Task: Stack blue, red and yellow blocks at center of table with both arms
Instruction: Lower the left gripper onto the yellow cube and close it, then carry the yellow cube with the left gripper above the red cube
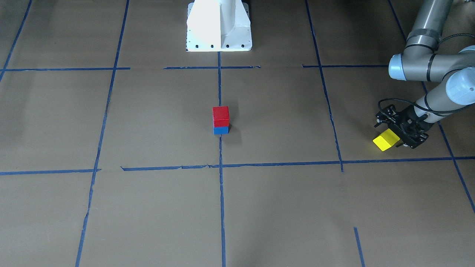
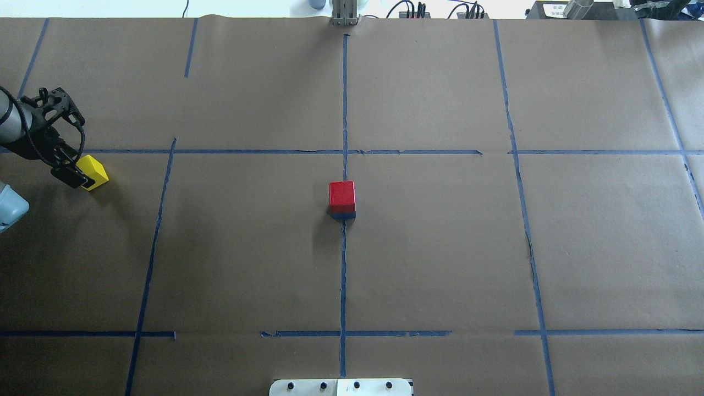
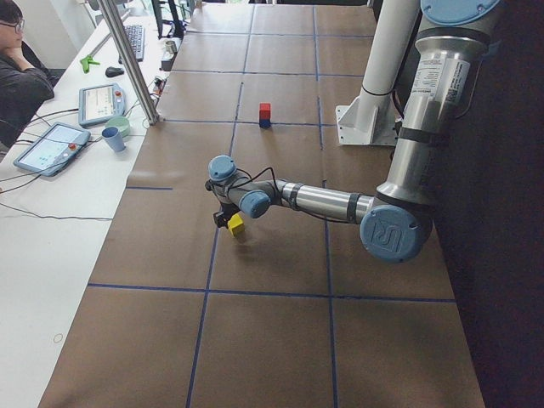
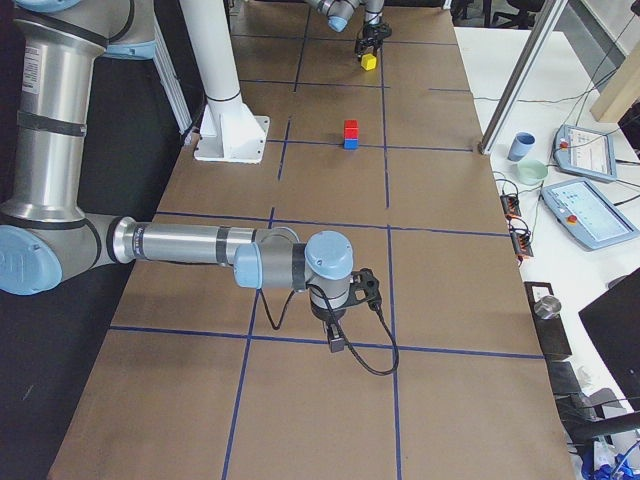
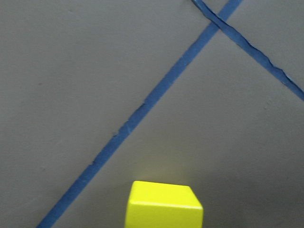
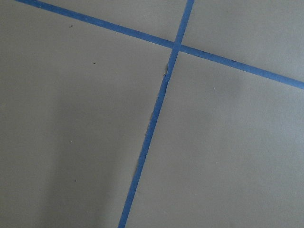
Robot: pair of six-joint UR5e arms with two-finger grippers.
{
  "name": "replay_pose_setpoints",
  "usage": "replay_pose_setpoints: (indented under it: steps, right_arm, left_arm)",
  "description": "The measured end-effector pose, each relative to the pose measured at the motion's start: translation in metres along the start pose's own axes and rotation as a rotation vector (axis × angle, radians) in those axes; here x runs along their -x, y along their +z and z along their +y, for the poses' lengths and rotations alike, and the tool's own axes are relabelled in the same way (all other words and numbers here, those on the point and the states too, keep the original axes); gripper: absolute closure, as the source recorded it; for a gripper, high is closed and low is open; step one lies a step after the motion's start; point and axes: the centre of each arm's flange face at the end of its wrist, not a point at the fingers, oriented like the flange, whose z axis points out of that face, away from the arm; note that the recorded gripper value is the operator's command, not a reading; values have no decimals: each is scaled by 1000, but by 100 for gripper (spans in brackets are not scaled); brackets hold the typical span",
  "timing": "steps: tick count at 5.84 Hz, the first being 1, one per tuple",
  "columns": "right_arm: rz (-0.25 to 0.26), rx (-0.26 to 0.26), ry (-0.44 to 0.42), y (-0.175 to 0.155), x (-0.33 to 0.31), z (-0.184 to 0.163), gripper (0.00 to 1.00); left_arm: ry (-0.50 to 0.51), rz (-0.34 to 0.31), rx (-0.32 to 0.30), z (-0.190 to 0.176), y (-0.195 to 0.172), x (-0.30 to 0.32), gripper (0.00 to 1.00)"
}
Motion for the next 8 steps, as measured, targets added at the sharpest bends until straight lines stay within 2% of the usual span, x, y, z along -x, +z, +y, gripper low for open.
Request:
replay_pose_setpoints:
  steps: [1, 2, 3, 4, 5, 6, 7, 8]
  right_arm:
    - [0, 1, 1, 0, 0, 0, 1]
    - [0, 1, 1, 0, 0, 0, 1]
    - [0, 1, 0, 0, 0, 0, 1]
    - [0, 1, 0, 0, 0, 0, 1]
    - [-1, 1, 1, 0, 0, 0, 1]
    - [-1, 0, 1, 0, 0, 0, 1]
    - [-1, 0, 0, 0, 0, 0, 1]
    - [-2, 0, 0, 0, 0, 0, 1]
  left_arm:
    - [-1, 2, 9, 1, 6, 0, 9]
    - [-3, 5, 22, 1, 13, 1, 45]
    - [-2, 9, 31, -1, 19, 0, 94]
    - [0, 10, 31, -9, 20, -1, 100]
    - [-1, 11, 24, -18, 17, -4, 100]
    - [-57, 11, 4, -34, 8, -10, 100]
    - [-203, 11, -37, -60, -9, -21, 100]
    - [-416, 30, -83, -92, -27, -46, 99]
